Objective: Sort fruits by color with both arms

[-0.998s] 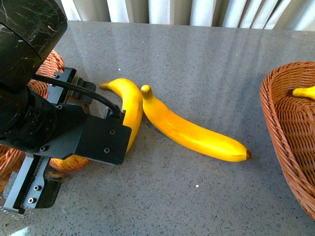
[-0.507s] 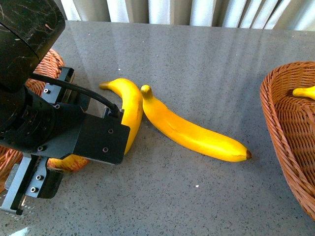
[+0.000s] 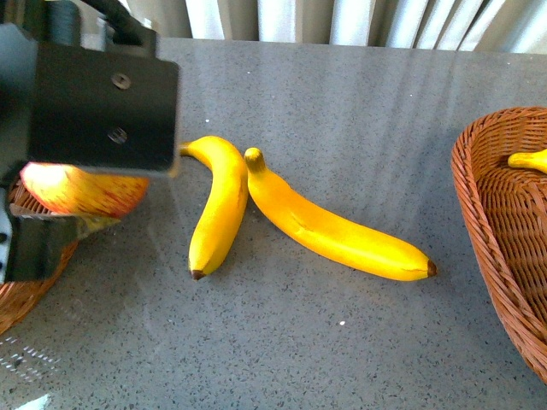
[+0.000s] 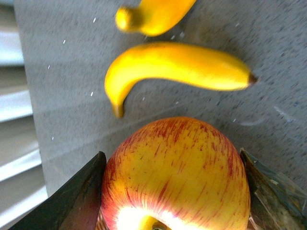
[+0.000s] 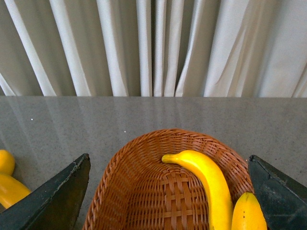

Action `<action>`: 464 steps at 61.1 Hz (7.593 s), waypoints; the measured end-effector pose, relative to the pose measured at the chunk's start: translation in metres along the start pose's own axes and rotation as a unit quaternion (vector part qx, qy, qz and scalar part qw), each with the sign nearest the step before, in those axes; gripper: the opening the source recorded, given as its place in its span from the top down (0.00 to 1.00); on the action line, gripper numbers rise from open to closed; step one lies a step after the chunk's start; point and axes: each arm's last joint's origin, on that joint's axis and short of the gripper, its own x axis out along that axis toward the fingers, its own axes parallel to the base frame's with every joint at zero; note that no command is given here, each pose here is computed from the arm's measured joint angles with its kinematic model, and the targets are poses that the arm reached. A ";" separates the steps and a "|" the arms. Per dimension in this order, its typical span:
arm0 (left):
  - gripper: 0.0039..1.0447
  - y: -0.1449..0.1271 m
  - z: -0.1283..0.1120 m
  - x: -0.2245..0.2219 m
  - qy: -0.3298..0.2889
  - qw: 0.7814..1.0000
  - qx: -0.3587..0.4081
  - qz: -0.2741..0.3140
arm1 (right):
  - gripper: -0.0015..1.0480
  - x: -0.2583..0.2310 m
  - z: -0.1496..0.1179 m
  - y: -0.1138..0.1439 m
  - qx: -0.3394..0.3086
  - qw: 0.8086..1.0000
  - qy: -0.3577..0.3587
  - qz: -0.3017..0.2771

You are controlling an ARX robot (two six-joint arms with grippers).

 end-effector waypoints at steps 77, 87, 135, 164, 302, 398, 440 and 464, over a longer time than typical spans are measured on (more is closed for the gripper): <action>0.58 -0.033 -0.073 -0.073 -0.213 0.687 -0.556 0.416 | 0.09 0.000 0.000 0.000 0.000 1.000 0.000 -0.001; 0.90 -0.063 -0.083 -0.074 -0.203 0.673 -0.589 0.399 | 0.09 0.000 0.000 0.000 0.000 1.000 0.000 0.000; 0.99 -0.106 -0.075 -0.099 -0.215 0.667 -0.587 0.405 | 0.09 0.000 0.000 0.000 0.000 1.000 0.000 -0.001; 0.99 -0.116 -0.071 -0.109 -0.217 0.667 -0.585 0.407 | 0.09 0.000 0.000 0.000 0.000 1.000 0.000 -0.001; 0.09 -0.132 -0.069 -0.115 -0.212 0.667 -0.590 0.402 | 0.09 0.145 -0.024 0.096 -0.210 0.888 0.217 0.346; 0.09 -0.132 -0.069 -0.115 -0.212 0.667 -0.590 0.402 | 0.33 0.207 -0.117 0.154 -0.227 0.810 0.345 0.415; 0.09 -0.132 -0.069 -0.115 -0.212 0.667 -0.590 0.402 | 0.65 0.202 -0.045 0.138 -0.074 0.874 0.270 0.397; 0.09 -0.132 -0.069 -0.115 -0.212 0.667 -0.590 0.402 | 0.65 0.180 0.005 0.072 0.085 0.958 0.215 0.169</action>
